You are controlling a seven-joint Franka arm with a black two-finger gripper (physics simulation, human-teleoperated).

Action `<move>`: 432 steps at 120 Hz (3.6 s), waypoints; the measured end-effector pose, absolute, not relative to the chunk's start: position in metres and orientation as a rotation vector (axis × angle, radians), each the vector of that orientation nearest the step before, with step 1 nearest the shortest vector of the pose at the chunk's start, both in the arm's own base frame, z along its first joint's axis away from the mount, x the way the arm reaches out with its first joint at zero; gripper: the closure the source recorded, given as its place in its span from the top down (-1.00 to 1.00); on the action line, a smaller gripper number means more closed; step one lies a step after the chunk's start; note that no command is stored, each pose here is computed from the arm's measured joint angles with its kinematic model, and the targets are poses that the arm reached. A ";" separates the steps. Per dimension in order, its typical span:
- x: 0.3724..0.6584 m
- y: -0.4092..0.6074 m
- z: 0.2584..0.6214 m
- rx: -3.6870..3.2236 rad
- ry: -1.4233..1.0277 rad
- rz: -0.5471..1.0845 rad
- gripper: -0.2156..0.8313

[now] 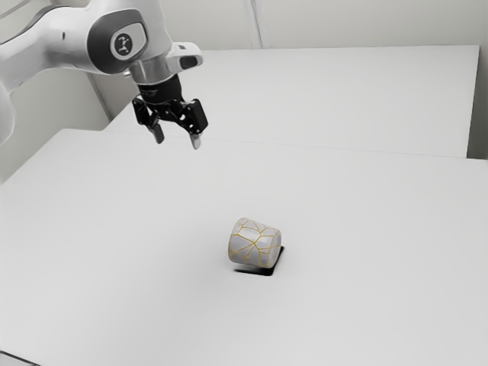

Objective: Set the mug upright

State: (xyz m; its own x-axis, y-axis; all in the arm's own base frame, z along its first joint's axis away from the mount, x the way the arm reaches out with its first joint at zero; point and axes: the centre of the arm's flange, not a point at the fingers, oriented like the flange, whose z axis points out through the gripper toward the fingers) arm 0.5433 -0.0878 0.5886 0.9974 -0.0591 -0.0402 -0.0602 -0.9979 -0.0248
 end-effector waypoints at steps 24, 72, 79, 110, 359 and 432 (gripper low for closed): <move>0.542 -0.095 0.587 -3.120 0.105 0.064 0.59; 0.527 -0.075 0.516 -3.220 -0.004 0.167 0.59; 0.525 -0.070 0.501 -3.243 -0.030 0.180 0.59; 0.519 -0.076 0.453 -3.369 -0.077 0.153 0.59; 0.491 -0.089 0.303 -3.987 0.067 -0.736 -0.73; 0.528 -0.115 0.457 -3.230 1.220 -0.418 -0.80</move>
